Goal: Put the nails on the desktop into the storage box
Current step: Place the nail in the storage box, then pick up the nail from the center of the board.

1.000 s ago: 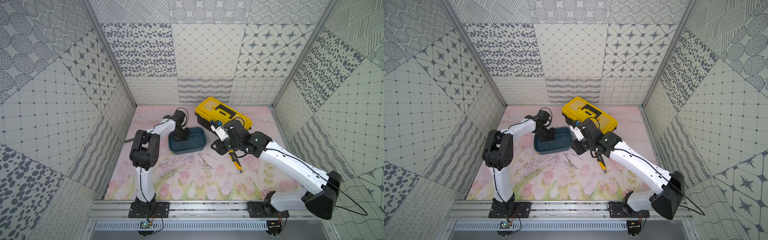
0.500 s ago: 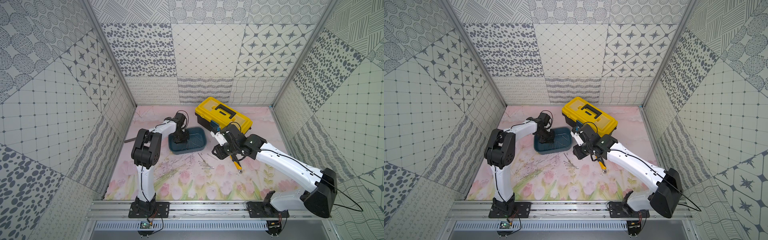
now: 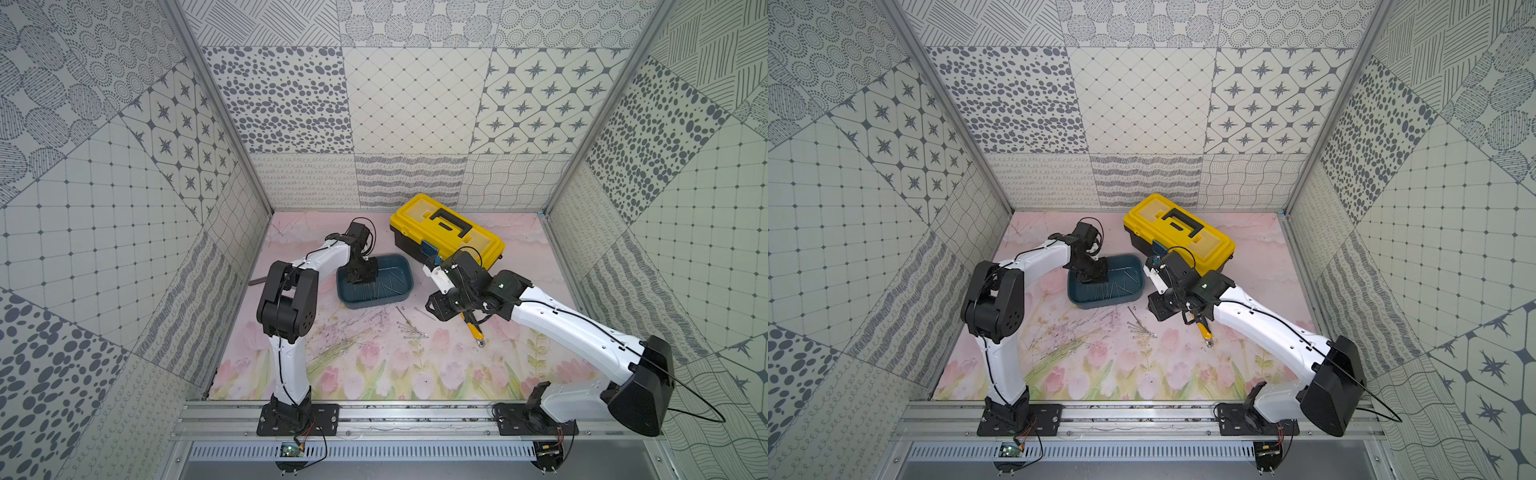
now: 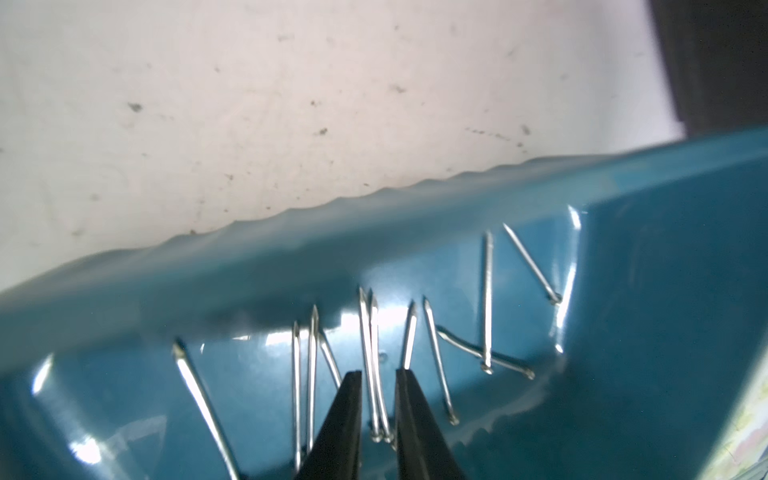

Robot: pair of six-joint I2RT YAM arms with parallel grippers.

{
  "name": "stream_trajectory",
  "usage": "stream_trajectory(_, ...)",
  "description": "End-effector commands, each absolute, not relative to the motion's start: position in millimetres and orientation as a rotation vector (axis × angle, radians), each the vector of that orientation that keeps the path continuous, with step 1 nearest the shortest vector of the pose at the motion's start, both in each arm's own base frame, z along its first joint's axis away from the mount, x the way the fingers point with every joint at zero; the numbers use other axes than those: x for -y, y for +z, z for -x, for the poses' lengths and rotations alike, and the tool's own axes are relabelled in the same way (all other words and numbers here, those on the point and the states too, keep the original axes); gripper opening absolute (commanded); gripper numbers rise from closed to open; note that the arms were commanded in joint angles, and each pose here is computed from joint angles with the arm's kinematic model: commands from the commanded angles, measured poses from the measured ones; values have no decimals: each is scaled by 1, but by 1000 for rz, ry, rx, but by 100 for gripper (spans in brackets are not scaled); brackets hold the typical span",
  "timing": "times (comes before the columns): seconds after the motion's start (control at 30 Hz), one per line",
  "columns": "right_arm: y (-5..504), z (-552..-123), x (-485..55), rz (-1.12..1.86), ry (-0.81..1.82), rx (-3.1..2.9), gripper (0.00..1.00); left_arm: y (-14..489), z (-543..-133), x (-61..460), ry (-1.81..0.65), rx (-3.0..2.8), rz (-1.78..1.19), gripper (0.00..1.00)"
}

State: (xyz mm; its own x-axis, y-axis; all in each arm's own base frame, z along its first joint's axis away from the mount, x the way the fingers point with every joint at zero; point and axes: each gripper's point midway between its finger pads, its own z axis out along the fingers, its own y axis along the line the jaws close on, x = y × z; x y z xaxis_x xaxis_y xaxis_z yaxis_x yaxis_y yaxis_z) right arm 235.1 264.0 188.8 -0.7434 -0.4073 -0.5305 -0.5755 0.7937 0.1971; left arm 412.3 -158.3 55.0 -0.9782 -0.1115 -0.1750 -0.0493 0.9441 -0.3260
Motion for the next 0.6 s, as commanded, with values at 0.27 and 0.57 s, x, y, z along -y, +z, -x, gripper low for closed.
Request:
stream_trajectory(0.27, 212, -261, -237, 399, 506, -2464, 60, 132, -363, 175, -515, -2724, -330, 29)
stream_trajectory(0.57, 221, -268, -228, 175, 756, -2449, 60, 149, -288, 238, -706, -2435, -1116, 42)
